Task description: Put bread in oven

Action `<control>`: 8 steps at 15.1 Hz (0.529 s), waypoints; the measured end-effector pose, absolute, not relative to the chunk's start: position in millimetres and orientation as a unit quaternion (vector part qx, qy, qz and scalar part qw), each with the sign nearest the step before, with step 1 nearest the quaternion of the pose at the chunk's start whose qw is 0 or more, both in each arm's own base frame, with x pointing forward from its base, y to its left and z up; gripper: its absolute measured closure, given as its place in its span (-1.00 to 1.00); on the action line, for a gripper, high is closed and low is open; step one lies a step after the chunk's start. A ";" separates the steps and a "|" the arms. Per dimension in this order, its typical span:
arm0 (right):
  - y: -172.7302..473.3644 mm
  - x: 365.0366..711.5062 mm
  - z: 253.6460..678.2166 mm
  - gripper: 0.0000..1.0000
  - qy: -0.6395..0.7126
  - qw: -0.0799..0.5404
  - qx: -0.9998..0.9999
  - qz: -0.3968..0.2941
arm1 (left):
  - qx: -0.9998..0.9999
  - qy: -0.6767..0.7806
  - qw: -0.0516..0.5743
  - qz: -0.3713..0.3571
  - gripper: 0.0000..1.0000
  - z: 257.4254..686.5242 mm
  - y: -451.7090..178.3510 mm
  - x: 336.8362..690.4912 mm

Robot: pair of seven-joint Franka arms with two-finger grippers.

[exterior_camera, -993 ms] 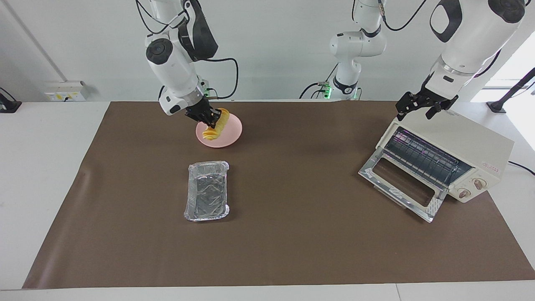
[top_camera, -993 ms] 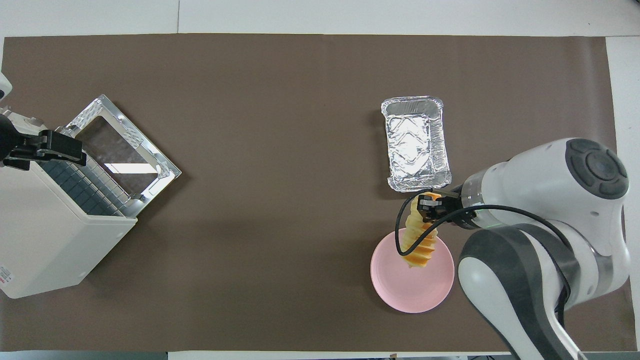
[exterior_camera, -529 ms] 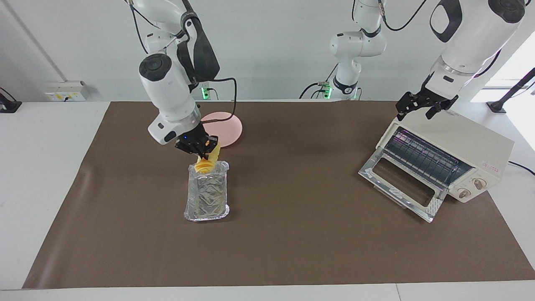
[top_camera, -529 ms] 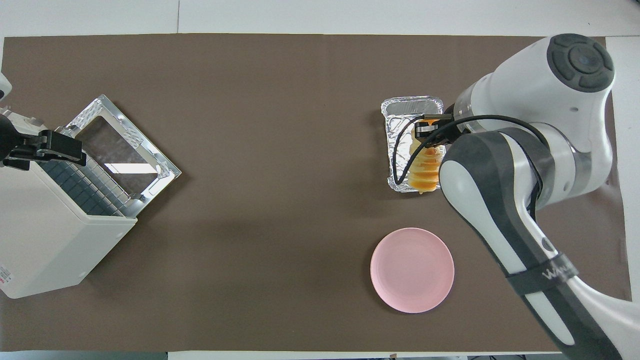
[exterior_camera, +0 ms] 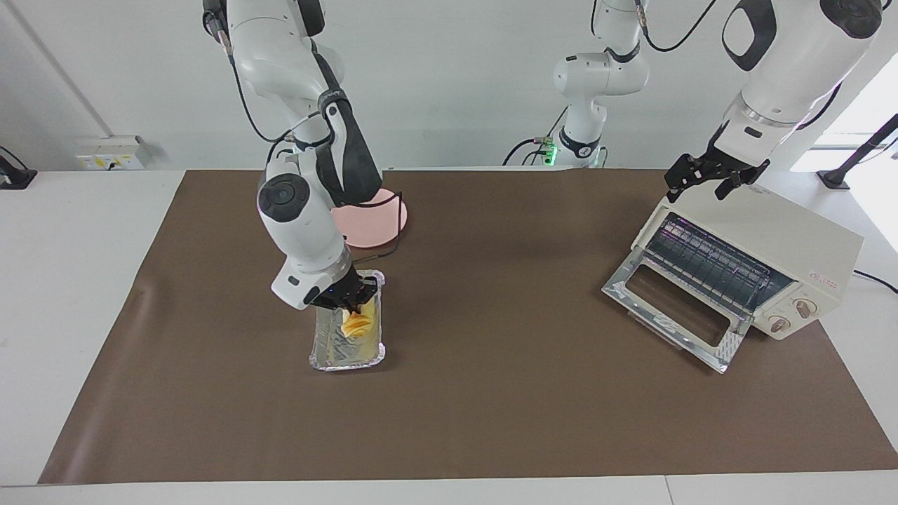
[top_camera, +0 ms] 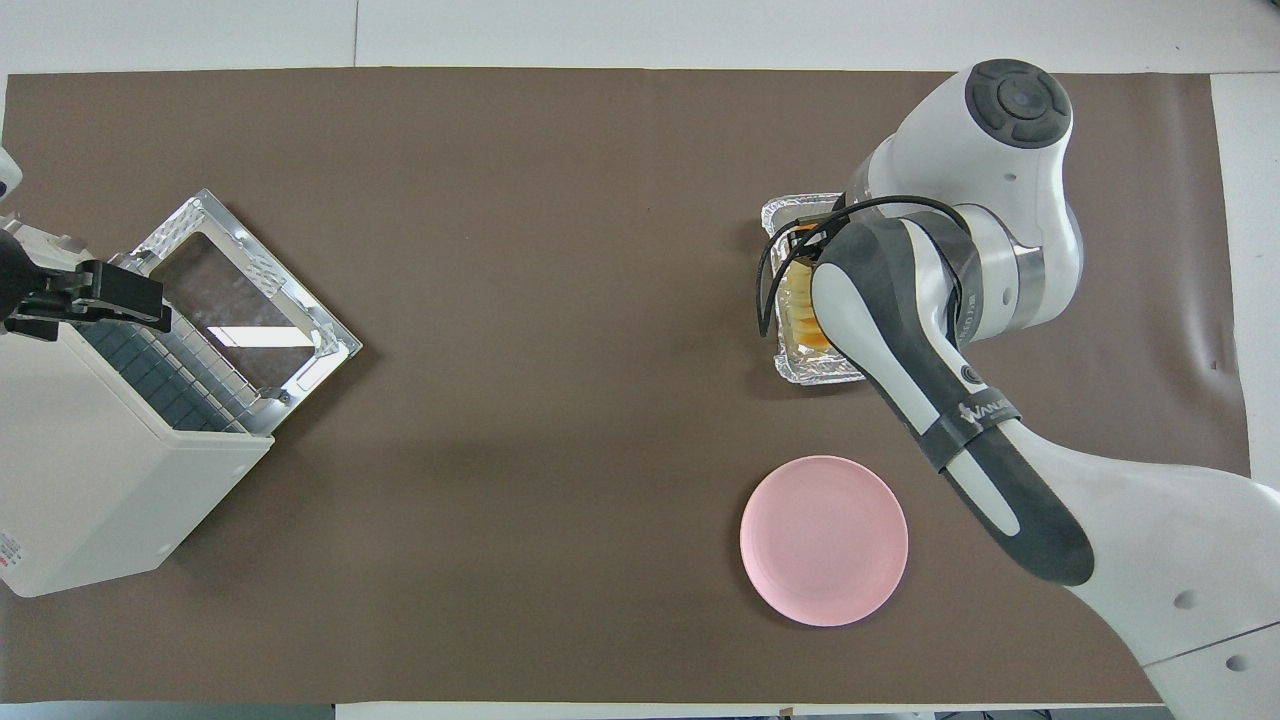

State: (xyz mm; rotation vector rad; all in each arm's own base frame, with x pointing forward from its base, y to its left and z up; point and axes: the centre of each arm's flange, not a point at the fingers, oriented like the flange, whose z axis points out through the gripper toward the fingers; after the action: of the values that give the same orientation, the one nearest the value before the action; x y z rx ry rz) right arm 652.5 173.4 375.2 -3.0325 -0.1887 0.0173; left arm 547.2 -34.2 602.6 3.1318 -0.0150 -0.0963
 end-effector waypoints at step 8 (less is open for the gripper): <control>166.1 640.5 333.3 0.59 -0.055 0.050 -0.997 -0.009 | 1.000 -0.005 0.004 -0.031 -1.00 602.6 -34.2 547.2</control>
State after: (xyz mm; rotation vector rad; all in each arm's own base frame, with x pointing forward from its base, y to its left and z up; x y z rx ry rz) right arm 640.5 166.1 333.3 -3.0365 -0.1678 -0.0289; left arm 547.2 -34.2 602.6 3.1318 -0.0149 -0.0963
